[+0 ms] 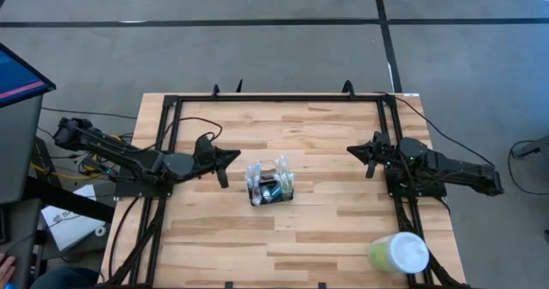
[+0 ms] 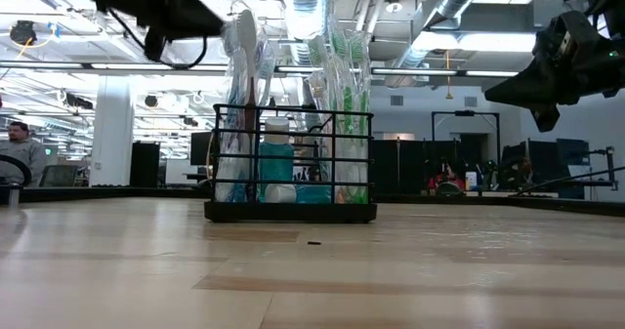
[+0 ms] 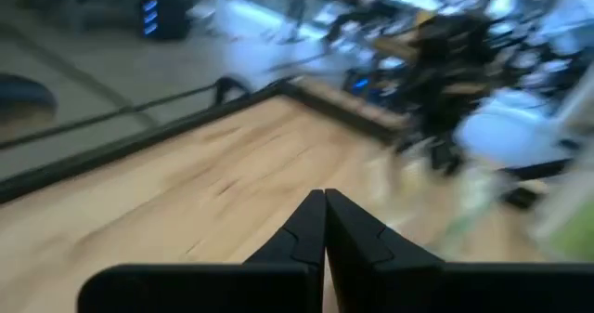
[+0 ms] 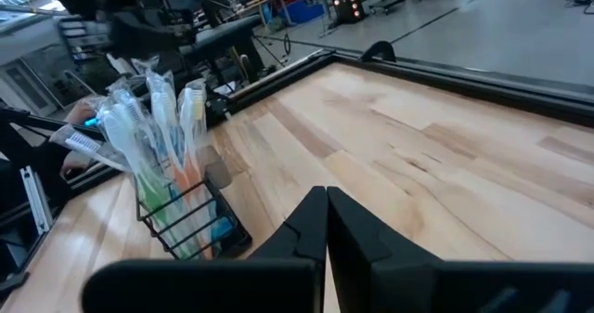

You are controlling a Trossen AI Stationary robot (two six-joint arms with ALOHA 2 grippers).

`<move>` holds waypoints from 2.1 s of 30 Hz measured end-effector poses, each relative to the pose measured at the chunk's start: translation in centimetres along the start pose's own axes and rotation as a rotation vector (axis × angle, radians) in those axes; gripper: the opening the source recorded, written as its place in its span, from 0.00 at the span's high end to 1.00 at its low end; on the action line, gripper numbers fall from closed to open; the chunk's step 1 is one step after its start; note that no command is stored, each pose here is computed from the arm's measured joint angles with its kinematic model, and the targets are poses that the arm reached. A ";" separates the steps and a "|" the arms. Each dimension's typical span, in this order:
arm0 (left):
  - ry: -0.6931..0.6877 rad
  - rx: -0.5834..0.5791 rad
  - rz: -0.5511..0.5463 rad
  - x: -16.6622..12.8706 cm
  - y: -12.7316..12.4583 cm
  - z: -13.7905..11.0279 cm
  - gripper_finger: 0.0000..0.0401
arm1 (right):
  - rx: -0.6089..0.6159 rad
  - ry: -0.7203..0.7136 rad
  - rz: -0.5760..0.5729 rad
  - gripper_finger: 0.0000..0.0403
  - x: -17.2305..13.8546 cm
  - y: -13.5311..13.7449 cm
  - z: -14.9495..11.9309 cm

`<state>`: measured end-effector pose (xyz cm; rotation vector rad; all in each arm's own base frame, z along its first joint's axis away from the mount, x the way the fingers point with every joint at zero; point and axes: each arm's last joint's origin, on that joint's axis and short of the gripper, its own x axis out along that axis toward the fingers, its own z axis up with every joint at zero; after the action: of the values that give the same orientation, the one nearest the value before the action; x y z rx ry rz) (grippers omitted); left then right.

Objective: Pick & Place toothbrushing station
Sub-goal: Return to Home Position

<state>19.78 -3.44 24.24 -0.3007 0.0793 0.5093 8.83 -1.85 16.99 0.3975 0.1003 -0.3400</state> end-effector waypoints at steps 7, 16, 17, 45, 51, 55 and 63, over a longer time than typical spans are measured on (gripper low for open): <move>0.135 -0.019 -0.028 1.0 2.3 -1.9 1.00 | 0.002 0.003 0.003 1.00 0.0 0.0 0.0; 0.059 0.053 -0.151 -1.0 2.0 -2.9 1.00 | 0.002 0.004 0.003 1.00 0.0 0.0 0.0; 0.057 0.062 -0.154 -1.3 2.2 -3.2 1.00 | 0.002 0.004 0.003 1.00 0.0 0.0 0.0; 0.114 0.114 -0.398 -5.9 7.5 -8.4 1.00 | 0.000 0.004 0.003 1.00 0.0 0.0 0.0; 0.056 0.151 -0.441 -6.4 7.6 -7.8 1.00 | 0.000 0.004 0.003 1.00 0.0 0.0 0.0; 0.007 0.181 -0.453 -6.6 7.7 -7.4 1.00 | 0.000 0.004 0.003 1.00 0.0 0.0 0.0; -0.062 0.207 -0.465 -7.0 7.9 -6.9 1.00 | 0.000 0.004 0.003 1.00 0.0 0.0 0.0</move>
<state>9.84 -2.22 16.64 -0.0938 0.0004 0.0473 8.84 -1.84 16.95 0.3979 0.1041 -0.3363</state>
